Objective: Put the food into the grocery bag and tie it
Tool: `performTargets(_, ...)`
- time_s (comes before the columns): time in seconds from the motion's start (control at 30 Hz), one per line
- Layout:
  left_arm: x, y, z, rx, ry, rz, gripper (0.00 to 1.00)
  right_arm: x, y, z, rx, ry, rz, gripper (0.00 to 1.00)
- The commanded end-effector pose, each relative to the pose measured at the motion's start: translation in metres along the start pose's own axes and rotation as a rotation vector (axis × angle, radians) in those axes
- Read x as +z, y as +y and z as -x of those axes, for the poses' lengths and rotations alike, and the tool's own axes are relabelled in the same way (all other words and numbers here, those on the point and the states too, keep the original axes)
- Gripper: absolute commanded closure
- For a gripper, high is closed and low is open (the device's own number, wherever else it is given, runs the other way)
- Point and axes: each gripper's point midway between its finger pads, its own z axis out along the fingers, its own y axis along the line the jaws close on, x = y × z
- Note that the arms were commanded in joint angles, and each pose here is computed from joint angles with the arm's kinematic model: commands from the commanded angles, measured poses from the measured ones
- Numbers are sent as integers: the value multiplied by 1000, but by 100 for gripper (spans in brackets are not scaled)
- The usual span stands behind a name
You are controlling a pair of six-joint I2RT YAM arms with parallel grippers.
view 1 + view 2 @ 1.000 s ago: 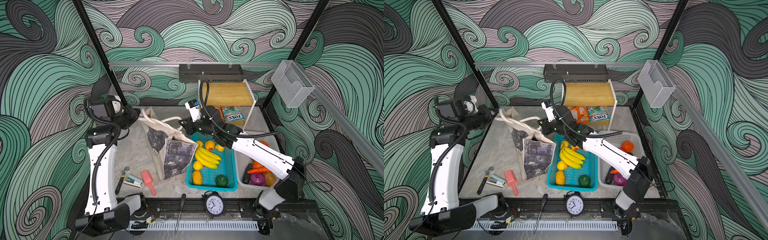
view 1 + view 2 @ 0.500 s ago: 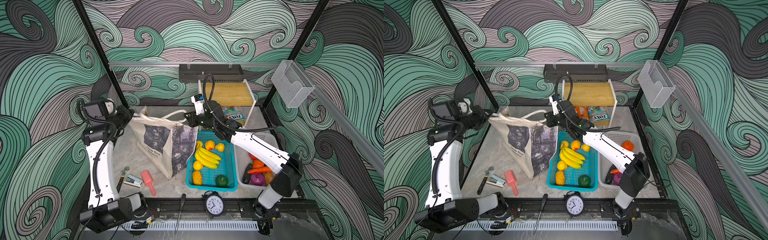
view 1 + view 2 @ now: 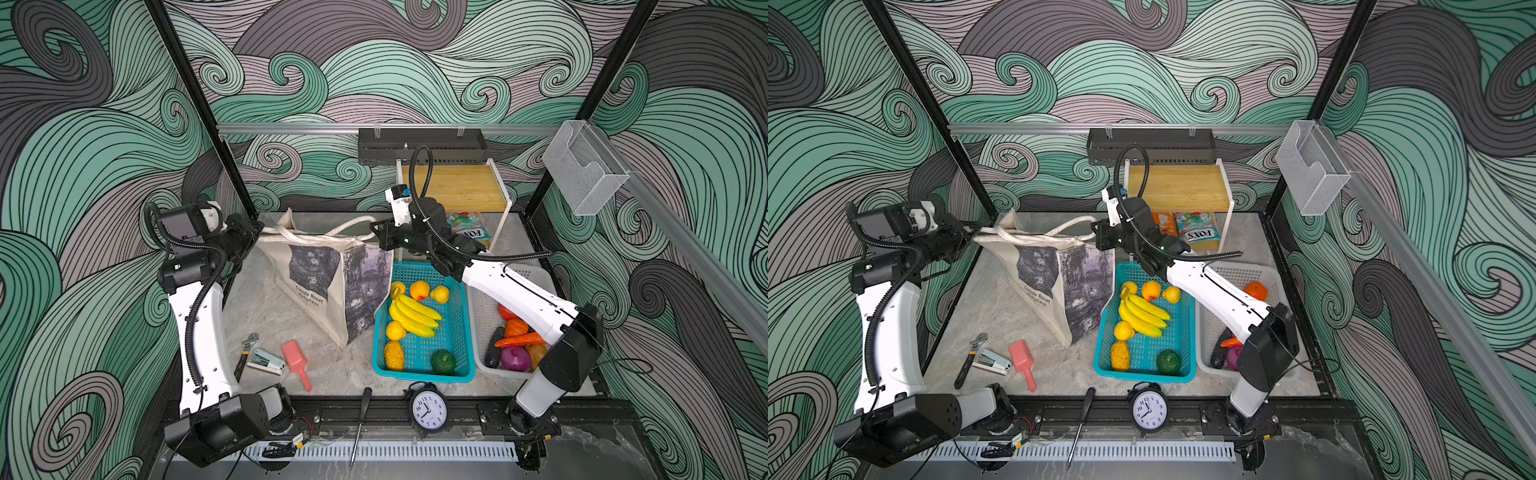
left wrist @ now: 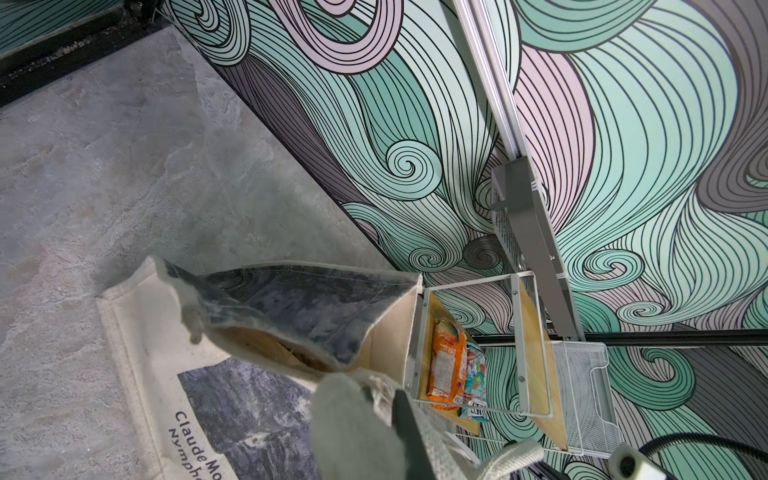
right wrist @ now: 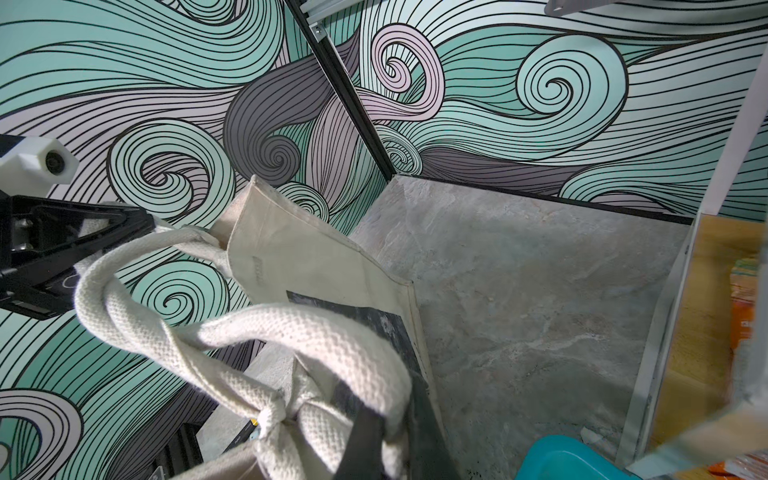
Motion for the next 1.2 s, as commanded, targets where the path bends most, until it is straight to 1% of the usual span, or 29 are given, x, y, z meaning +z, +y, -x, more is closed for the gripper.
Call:
performTargets(0.0,-45,2,74,59,-342,78,100,-33,-130,39,67,-102,-383,100)
performTargets(0.1,-42,-1,75,38,-342,45,100,-35,-140,40,82,-107,-375,100)
performTargets(0.23,-41,5,78,42,-357,70,100,-42,-146,41,82,-134,-410,100)
performTargets(0.4,-49,10,90,41,-399,107,100,-45,-161,48,95,-152,-499,100)
performTargets(0.47,-52,12,96,49,-412,125,100,-42,-157,57,93,-183,-485,100)
performTargets(0.5,-53,13,98,49,-412,134,100,-36,-153,59,85,-191,-463,100)
performTargets(0.57,-49,11,99,47,-395,109,100,-20,-140,66,45,-202,-391,100)
performTargets(0.63,-43,9,93,34,-367,71,100,-2,-125,68,-10,-199,-318,100)
performTargets(0.73,-37,8,81,29,-345,26,100,25,-110,68,-83,-160,-267,100)
performTargets(0.77,-32,7,75,29,-328,10,100,34,-105,67,-105,-144,-251,100)
performTargets(0.83,-15,0,50,56,-260,-14,100,53,-97,64,-142,-91,-221,100)
performTargets(0.9,0,-3,27,89,-218,-9,100,67,-92,63,-182,-52,-225,100)
performTargets(0.97,10,0,17,124,-229,15,100,77,-91,61,-214,-20,-254,100)
performTargets(1.07,16,2,15,135,-216,41,100,85,-92,60,-237,5,-283,100)
performTargets(1.17,11,0,16,150,-216,54,100,78,-90,61,-246,1,-297,100)
